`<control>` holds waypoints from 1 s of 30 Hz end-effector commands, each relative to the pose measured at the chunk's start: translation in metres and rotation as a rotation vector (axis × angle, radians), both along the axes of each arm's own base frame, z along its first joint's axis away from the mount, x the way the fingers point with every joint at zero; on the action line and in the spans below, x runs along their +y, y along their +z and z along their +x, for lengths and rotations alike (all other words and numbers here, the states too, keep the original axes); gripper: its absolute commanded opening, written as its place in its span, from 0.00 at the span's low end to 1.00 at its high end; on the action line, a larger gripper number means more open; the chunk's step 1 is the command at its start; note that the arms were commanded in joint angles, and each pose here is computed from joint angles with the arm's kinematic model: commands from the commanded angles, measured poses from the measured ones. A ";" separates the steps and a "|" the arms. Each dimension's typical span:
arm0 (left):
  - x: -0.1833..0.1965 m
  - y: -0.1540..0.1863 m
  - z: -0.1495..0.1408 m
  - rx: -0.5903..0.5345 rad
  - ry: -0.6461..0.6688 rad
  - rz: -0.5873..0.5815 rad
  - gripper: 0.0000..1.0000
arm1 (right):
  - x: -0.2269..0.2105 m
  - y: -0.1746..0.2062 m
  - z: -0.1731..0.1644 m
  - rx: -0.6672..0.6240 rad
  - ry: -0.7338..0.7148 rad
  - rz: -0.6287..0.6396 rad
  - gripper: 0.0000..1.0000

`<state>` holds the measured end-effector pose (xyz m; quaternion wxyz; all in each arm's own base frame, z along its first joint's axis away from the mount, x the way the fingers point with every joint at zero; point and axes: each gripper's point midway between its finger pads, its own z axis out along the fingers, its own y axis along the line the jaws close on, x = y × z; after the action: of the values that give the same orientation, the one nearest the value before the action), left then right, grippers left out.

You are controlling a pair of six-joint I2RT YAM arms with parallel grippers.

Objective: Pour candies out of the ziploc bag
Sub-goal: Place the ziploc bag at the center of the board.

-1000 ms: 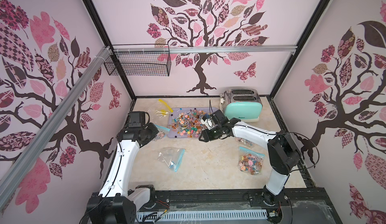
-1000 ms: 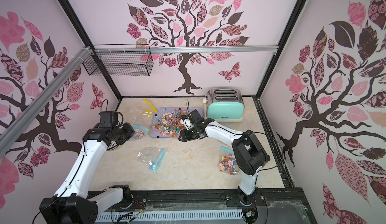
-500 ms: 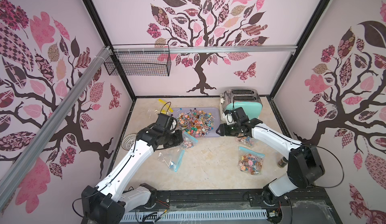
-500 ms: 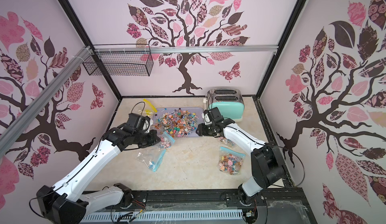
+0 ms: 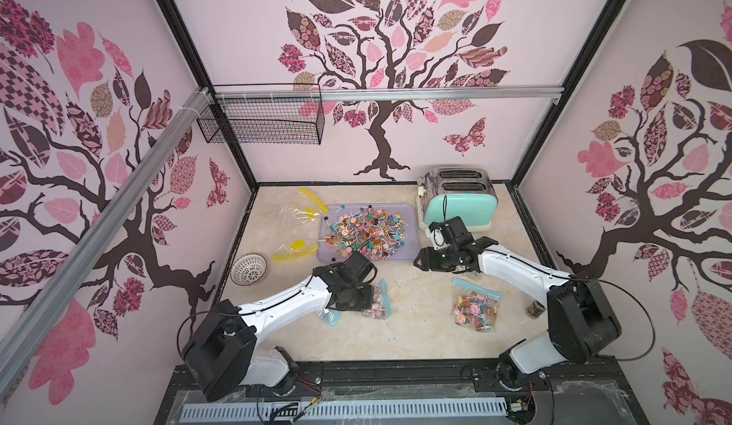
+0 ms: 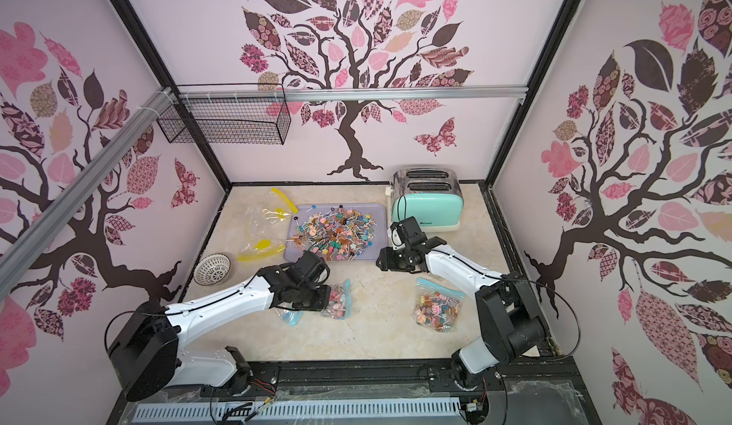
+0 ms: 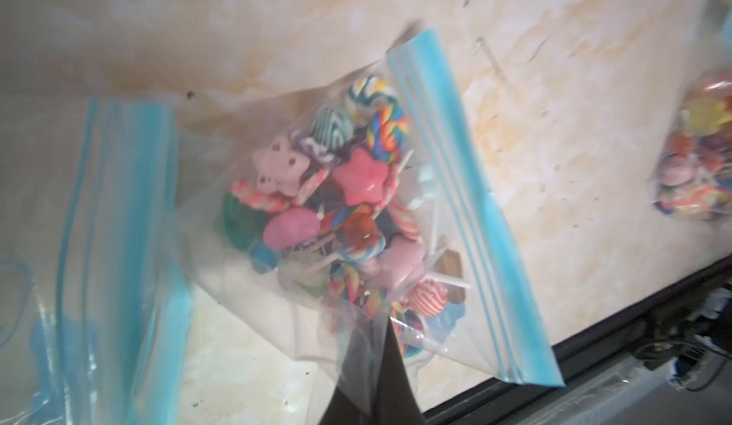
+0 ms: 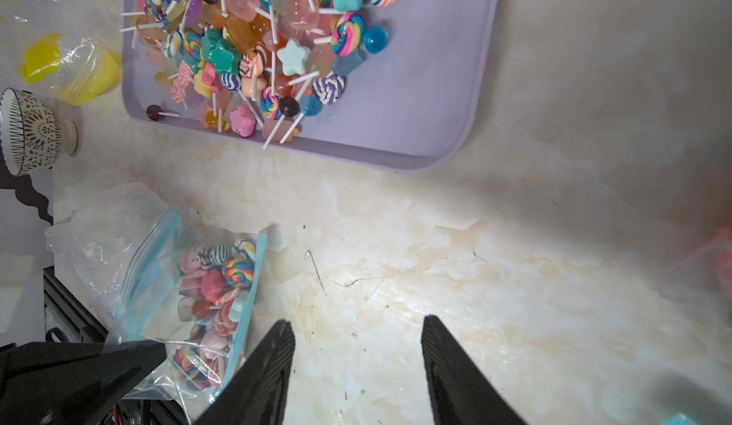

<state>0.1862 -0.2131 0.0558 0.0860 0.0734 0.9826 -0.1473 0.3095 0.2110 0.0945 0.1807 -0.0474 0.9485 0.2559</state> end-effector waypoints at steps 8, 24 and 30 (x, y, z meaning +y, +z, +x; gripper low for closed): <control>0.052 -0.024 -0.040 0.082 0.067 0.141 0.68 | 0.009 0.007 0.001 -0.002 0.021 0.042 0.57; -0.050 0.046 -0.015 0.009 -0.046 -0.140 0.34 | -0.002 0.003 0.000 -0.011 0.018 -0.018 0.55; -0.071 0.011 -0.005 0.043 -0.014 -0.071 0.33 | -0.012 0.000 -0.003 -0.011 0.012 -0.028 0.55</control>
<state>0.1691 -0.2680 0.0660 0.0516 0.0871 0.9791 -0.1762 0.3096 0.2073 0.0923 0.1795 -0.0531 0.9489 0.2541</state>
